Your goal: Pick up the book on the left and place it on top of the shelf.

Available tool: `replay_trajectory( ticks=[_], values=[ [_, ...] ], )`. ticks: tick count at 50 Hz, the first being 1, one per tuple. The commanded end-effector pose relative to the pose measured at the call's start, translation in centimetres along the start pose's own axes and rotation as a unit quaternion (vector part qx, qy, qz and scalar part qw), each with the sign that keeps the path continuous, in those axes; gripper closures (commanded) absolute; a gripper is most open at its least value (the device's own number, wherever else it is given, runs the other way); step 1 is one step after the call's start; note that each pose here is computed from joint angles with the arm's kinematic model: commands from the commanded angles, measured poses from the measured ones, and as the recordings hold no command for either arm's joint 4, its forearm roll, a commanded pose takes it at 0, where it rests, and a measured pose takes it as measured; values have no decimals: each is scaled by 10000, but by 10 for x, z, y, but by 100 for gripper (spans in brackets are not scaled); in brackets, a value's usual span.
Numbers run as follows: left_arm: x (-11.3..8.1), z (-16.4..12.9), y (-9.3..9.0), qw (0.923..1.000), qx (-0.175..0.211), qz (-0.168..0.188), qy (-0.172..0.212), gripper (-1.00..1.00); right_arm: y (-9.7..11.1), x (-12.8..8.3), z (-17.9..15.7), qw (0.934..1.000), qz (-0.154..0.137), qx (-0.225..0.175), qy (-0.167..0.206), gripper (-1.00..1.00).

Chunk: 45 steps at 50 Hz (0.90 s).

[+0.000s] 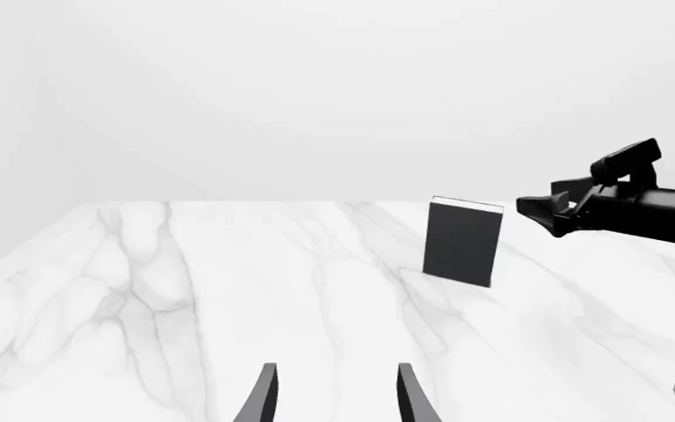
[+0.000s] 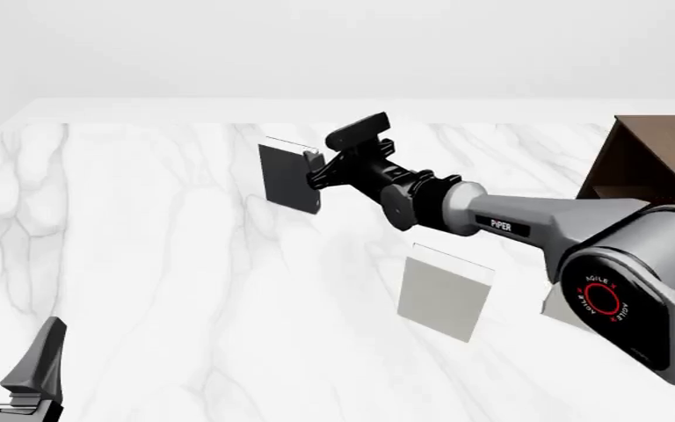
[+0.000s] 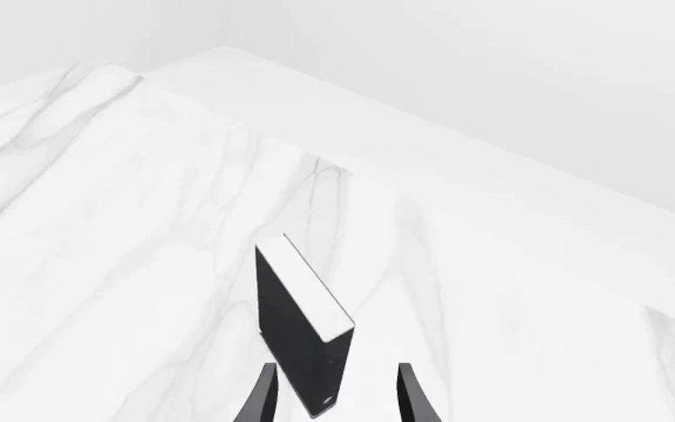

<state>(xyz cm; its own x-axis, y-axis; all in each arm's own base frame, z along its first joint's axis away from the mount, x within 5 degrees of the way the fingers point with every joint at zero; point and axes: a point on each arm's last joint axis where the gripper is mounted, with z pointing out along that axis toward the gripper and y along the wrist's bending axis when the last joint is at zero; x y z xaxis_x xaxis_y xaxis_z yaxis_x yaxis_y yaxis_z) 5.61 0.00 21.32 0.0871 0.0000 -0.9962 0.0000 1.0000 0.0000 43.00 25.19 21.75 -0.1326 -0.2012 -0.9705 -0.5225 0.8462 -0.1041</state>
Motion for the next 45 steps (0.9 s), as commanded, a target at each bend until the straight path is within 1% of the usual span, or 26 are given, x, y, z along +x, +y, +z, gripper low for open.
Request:
replay_trajectory(
  ticks=[1,7,12,22,33,45],
  values=[
    [0,0,0,10000,0,0,0,-100,3,11,12,10000,54,-25,52,-100],
    [0,0,0,10000,0,0,0,-100,0,16,19,9999,56,6,87,-100],
    [0,0,0,10000,0,0,0,-100,3,16,21,10000,77,-17,60,-100],
    [0,0,0,10000,0,0,0,-100,2,26,31,9999,120,-5,120,-100],
    [0,0,0,10000,0,0,0,-100,3,30,38,9998,153,-9,142,-100],
    [0,0,0,10000,0,0,0,-100,3,40,48,9996,162,-12,229,-100]
  ],
)
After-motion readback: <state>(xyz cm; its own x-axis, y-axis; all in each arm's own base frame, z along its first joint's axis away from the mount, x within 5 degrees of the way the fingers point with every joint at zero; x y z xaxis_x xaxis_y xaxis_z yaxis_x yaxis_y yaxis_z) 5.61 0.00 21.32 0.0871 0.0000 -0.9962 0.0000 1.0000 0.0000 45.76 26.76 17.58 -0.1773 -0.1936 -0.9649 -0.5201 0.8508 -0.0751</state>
